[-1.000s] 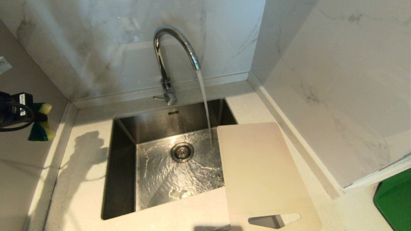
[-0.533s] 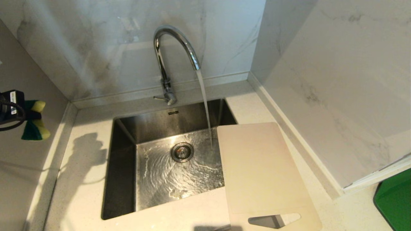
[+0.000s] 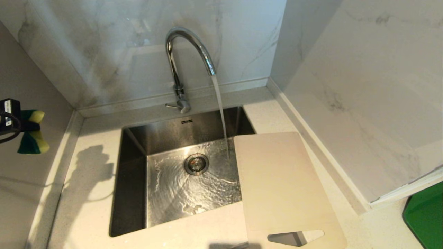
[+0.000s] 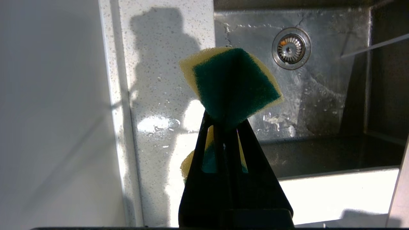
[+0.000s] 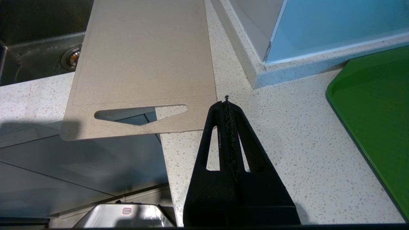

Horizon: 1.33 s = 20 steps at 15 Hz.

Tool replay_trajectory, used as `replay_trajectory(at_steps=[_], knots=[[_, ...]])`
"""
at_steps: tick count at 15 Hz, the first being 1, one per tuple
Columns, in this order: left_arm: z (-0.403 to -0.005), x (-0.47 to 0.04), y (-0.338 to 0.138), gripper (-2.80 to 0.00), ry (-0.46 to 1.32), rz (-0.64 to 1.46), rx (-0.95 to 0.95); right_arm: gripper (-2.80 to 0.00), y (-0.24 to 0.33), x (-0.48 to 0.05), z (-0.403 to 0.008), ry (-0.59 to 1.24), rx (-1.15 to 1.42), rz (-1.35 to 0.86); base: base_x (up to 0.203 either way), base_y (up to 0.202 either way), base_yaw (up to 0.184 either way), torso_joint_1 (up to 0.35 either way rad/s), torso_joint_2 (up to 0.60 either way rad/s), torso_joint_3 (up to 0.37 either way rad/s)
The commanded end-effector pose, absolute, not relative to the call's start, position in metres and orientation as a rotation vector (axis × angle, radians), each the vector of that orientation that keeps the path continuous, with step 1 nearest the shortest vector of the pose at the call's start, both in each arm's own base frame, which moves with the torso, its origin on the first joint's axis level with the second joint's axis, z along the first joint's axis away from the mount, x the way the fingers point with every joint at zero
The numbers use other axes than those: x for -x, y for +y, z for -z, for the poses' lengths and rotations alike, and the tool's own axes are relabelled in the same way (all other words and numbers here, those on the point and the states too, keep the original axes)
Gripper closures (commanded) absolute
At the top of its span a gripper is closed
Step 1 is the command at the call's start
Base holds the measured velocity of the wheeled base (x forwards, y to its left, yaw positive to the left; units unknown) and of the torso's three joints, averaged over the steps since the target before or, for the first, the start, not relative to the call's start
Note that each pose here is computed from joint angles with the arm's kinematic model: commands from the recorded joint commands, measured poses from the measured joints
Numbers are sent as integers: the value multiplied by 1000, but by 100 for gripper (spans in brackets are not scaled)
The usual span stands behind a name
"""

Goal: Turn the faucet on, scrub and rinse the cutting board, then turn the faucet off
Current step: Pick up the cutting board

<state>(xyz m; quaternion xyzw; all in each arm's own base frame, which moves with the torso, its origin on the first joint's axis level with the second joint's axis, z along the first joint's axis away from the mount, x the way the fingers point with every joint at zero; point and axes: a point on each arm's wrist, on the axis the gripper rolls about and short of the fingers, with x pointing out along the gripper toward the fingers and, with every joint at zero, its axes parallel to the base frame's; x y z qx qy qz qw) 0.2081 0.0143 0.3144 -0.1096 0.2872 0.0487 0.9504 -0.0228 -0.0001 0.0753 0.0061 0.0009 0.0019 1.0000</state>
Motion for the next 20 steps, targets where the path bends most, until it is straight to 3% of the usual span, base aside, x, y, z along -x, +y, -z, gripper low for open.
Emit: replay_trajectory(at_steps=[1,5,10,15,20], knots=[[-316,-203,17,0,575,-112,228,0,0,23,-75,3,-12,-4,0,0,0,0,0,0],[-317,-176,17,0,550,-114,222,0,0,23,-75,2,-12,-5,0,0,0,0,0,0],[-300,-106,9,0,502,-74,195,0,0,23,-75,2,-12,-5,0,0,0,0,0,0],[-243,-28,0,0,474,-12,201,0,0,23,-75,3,-12,-5,0,0,0,0,0,0],[-193,10,-4,0,464,111,190,0,0,23,-75,2,-12,-4,0,0,0,0,0,0]])
